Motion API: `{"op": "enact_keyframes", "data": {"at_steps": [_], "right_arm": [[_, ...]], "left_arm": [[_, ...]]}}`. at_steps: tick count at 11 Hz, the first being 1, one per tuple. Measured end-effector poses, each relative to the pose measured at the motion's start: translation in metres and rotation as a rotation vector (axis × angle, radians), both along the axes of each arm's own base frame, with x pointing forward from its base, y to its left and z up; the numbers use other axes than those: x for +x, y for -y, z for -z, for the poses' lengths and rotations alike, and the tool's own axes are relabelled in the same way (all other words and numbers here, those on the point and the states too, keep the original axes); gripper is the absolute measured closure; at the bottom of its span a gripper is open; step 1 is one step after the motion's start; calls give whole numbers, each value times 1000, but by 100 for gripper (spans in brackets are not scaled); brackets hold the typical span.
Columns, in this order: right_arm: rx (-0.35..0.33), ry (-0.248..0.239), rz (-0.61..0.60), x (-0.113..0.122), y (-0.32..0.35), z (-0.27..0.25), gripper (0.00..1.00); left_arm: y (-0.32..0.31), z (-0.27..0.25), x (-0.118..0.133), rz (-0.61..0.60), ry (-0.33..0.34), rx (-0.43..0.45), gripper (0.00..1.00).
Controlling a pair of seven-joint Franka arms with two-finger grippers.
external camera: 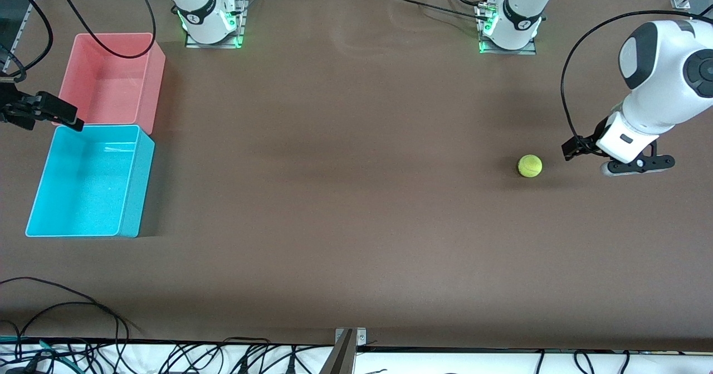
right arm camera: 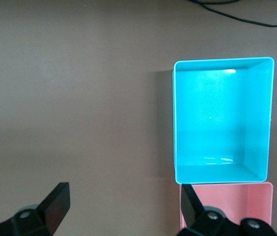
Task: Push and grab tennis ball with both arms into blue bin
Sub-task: 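Lower the left gripper beside the yellow tennis ball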
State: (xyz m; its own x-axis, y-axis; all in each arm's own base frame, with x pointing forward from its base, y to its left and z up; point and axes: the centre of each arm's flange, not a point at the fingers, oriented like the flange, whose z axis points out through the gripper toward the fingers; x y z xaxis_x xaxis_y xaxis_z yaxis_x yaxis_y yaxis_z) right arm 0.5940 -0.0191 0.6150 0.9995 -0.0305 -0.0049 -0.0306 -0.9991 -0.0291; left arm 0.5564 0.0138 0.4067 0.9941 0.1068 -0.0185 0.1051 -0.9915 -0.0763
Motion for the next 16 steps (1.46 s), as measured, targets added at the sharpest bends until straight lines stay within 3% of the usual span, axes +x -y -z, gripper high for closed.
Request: {"op": "enact_keyframes", "data": {"at_steps": [1,2,7,8,12,16], "right_arm": [[0,0,0,0,0,0,0],[0,0,0,0,0,0,0],[0,0,-1,0,0,0,0],[0,0,-1,0,0,0,0],[0,0,-2,0,-1,0,0],[0,0,-2,0,-1,0,0]], "left_arm": [[0,8,-2,4,6,-2,10],[1,17,-5,31,6,-4,24],[-14,32,-12,514,-47,-20,91],[-20,37,-14,600,-63,-27,99],[-63,78,-12,991,-88,-64,99],[-70,138,-7,1262,-90,-95,99]]}}
